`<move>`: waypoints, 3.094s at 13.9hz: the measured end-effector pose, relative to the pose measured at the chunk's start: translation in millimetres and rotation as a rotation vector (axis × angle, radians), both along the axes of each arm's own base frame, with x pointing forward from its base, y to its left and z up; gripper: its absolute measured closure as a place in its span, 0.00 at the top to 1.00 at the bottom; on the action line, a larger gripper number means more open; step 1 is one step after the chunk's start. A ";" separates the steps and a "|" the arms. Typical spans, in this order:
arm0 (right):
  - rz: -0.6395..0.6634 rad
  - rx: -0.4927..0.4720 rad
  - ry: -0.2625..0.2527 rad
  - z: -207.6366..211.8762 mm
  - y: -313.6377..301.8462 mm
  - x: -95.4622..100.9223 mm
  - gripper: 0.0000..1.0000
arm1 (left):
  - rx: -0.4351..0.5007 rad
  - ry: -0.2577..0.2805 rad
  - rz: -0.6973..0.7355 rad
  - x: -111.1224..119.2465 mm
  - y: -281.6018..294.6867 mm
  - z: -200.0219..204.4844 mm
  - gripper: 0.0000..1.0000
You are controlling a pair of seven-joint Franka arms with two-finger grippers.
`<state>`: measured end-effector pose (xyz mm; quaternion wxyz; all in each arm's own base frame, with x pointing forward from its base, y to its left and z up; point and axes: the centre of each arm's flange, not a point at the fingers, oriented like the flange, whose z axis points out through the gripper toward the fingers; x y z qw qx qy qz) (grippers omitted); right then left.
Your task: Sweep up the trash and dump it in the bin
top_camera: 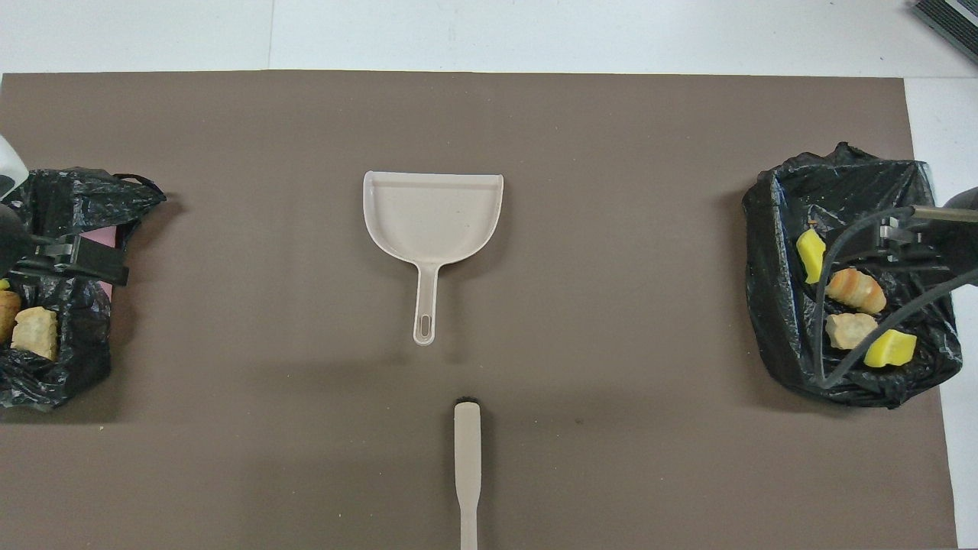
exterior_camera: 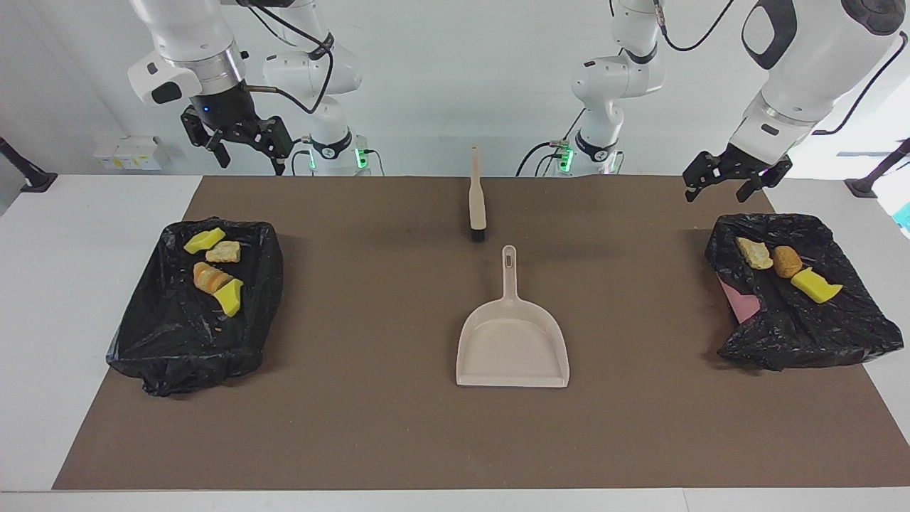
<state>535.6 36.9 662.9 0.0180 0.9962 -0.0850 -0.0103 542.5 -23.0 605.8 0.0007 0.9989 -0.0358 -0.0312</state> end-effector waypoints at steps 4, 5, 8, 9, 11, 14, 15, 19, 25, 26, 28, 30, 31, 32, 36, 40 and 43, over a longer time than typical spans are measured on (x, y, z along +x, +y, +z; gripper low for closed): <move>0.000 0.000 0.000 0.0 0.0 0.0 1.00 | 0.000 0.000 0.004 0.1 2.3 0.0 1.00; 0.000 0.000 0.000 0.0 0.0 0.0 1.00 | 0.000 0.000 0.004 0.1 2.1 0.0 1.00; 0.000 0.000 0.000 0.0 0.0 0.0 1.00 | 0.000 0.000 0.004 0.1 2.4 0.0 1.00; 0.000 0.000 0.000 0.0 0.0 0.0 1.00 | 0.000 0.000 0.004 0.1 2.5 0.0 1.00; 0.000 0.000 0.000 0.0 0.0 0.0 1.00 | 0.000 0.000 0.004 0.1 2.2 0.0 1.00; 0.000 0.000 0.000 0.0 0.0 0.0 1.00 | 0.000 0.000 -0.017 -0.4 -7.3 0.0 1.00; 0.000 0.000 0.000 0.0 0.0 0.0 1.00 | 0.001 0.000 -0.031 -0.8 -14.7 0.0 1.00; 0.000 0.000 0.000 0.0 0.0 0.0 1.00 | 0.013 -0.001 -0.039 -1.0 -17.0 0.1 1.00; 0.000 0.000 0.000 0.0 0.0 0.0 1.00 | 0.012 -0.003 -0.025 -0.4 -8.7 0.6 1.00; 0.000 0.000 0.000 0.0 0.0 0.0 1.00 | 0.012 -0.003 -0.020 -0.2 -5.8 0.7 1.00; 0.000 0.000 0.000 0.0 0.0 0.0 1.00 | 0.012 -0.003 -0.014 0.0 -2.6 0.7 1.00; 0.000 0.000 0.000 0.0 0.0 0.0 1.00 | 0.012 -0.006 -0.014 0.3 -2.6 1.0 1.00; 0.000 0.000 0.000 0.0 0.0 0.0 1.00 | 0.012 -0.013 -0.016 1.0 -3.6 1.9 1.00; 0.000 0.000 0.000 0.0 0.0 0.0 1.00 | 0.011 -0.019 -0.018 1.4 -5.0 3.2 1.00; 0.000 0.000 0.000 0.0 0.0 0.0 1.00 | 0.011 -0.004 -0.023 -2.5 -6.4 13.4 1.00; 0.000 0.000 0.000 0.0 0.0 0.0 1.00 | 0.010 -0.005 -0.032 -3.7 -6.0 19.8 1.00; 0.000 0.000 0.000 0.0 0.0 0.0 1.00 | 0.010 -0.003 -0.035 -4.0 -5.8 19.6 1.00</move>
